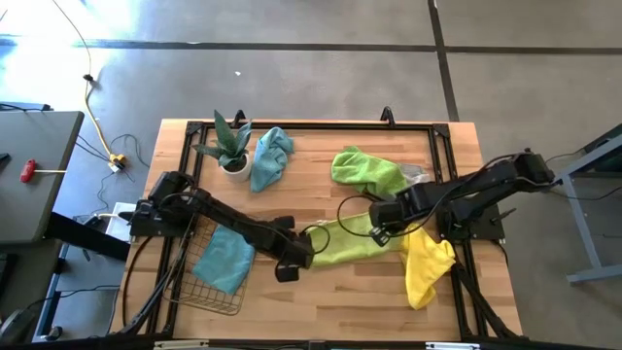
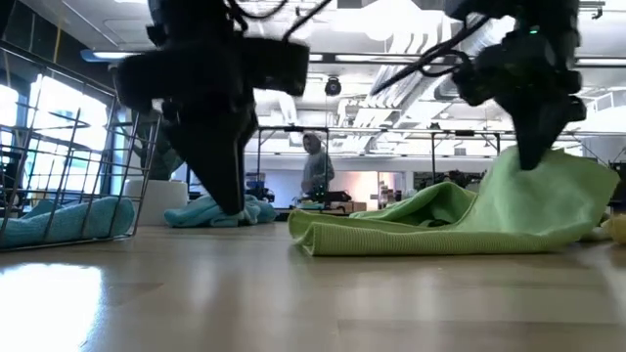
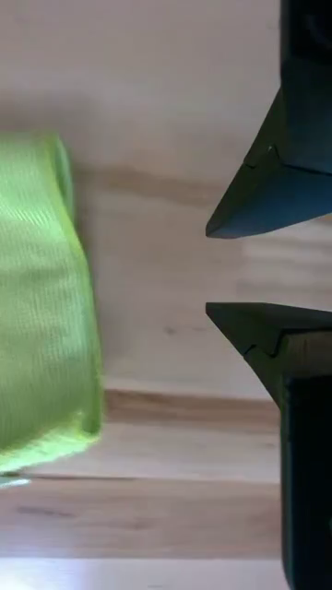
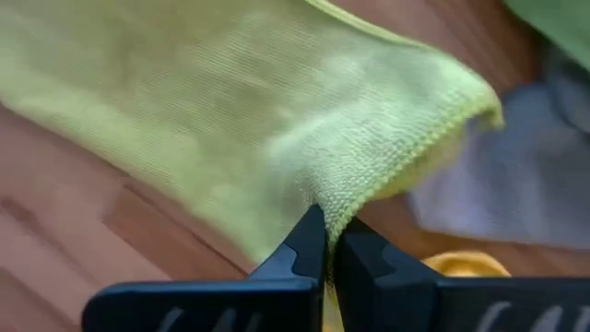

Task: Fold microfiber towels
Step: Fold the light green microfiber towel

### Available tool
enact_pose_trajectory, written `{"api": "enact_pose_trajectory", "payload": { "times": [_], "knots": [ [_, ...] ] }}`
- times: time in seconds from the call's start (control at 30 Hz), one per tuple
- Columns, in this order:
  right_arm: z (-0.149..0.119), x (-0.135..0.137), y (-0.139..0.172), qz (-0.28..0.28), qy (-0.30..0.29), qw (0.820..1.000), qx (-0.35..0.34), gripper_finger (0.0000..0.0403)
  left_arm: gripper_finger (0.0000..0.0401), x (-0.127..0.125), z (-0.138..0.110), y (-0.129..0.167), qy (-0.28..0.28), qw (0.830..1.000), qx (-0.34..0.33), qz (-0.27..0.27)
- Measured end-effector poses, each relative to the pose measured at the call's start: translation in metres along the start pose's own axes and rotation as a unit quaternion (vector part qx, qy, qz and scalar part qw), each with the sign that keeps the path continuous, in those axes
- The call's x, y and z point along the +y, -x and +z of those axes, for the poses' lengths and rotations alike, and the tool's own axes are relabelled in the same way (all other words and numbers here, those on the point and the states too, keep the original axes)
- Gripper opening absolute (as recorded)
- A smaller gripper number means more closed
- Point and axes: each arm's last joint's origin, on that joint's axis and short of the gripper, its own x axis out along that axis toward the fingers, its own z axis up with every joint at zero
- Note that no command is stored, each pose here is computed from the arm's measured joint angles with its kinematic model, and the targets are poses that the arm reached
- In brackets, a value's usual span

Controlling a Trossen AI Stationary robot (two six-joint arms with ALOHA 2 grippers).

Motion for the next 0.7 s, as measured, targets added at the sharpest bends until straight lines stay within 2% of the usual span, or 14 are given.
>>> {"api": "enact_pose_trajectory", "payload": {
  "times": [0.13,0.33,0.5,0.7],
  "knots": [
    [0.01,0.017,-0.009,-0.007,0.018,1.0,0.015,0.0,0.0113,-0.007,-0.007,0.007,-0.005,1.0,0.005,0.004],
    [0.029,0.053,-0.025,-0.011,0.082,0.995,0.052,0.0,0.0113,-0.017,-0.014,0.02,-0.019,1.0,-0.011,0.021],
    [0.049,0.083,-0.023,-0.003,0.129,0.99,0.05,0.0,0.0113,-0.025,-0.023,0.03,-0.031,0.999,-0.009,0.036],
    [0.067,0.105,-0.026,0.008,0.149,0.989,0.013,0.0,0.0113,-0.034,-0.039,0.042,-0.057,0.997,0.008,0.05]
  ]
}}
